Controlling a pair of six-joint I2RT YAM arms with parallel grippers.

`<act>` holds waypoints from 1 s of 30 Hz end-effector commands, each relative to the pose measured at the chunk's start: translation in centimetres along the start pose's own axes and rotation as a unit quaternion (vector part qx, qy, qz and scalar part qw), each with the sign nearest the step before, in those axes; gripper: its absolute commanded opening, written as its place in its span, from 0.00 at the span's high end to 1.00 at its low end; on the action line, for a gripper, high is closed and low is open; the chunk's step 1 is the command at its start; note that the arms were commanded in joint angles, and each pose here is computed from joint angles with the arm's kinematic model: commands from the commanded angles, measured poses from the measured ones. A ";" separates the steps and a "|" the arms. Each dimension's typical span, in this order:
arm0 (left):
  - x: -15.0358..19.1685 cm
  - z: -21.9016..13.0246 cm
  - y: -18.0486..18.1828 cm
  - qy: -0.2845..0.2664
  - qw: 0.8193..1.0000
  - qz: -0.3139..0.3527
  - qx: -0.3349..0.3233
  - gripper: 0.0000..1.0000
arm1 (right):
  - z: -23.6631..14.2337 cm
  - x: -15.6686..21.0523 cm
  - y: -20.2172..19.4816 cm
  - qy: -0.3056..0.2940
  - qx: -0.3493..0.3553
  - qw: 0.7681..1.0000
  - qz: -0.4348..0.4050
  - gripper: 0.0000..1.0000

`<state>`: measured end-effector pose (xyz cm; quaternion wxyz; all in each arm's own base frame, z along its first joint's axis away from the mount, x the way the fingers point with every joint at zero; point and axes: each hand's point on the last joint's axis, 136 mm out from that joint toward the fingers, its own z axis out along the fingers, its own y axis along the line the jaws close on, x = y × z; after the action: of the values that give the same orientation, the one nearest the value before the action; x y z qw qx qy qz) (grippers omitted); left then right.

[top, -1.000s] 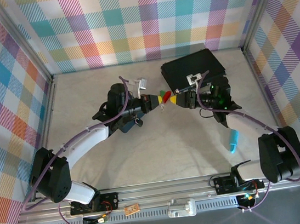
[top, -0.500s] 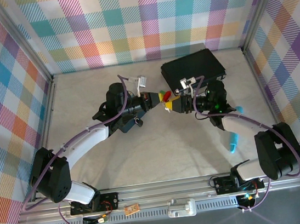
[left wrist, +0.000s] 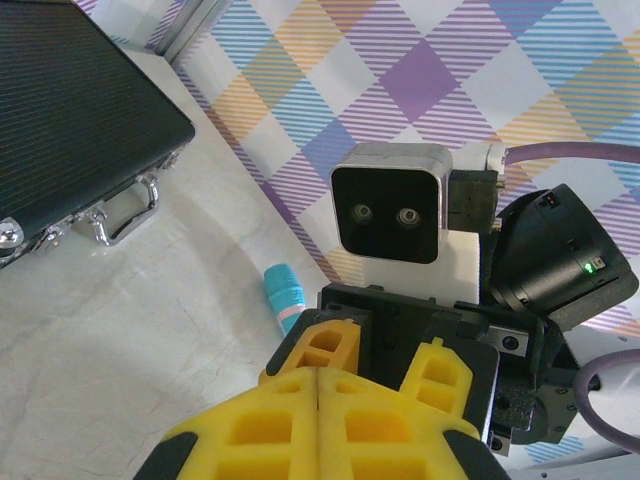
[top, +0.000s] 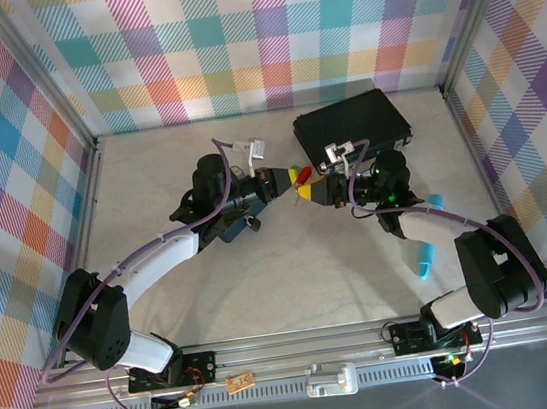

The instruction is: Unlock a padlock with a key

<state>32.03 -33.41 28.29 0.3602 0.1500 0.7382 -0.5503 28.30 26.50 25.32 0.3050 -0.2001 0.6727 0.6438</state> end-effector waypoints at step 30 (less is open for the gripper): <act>-0.7 -0.6 -0.2 -0.042 0.999 -0.012 0.017 1.00 | 1.0 0.0 -0.5 -0.019 -0.026 0.999 0.025 1.00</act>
<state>32.26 -33.05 27.69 0.3640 0.1219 0.7322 -0.5626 28.81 27.28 24.75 0.2863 -0.1717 0.6628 0.6702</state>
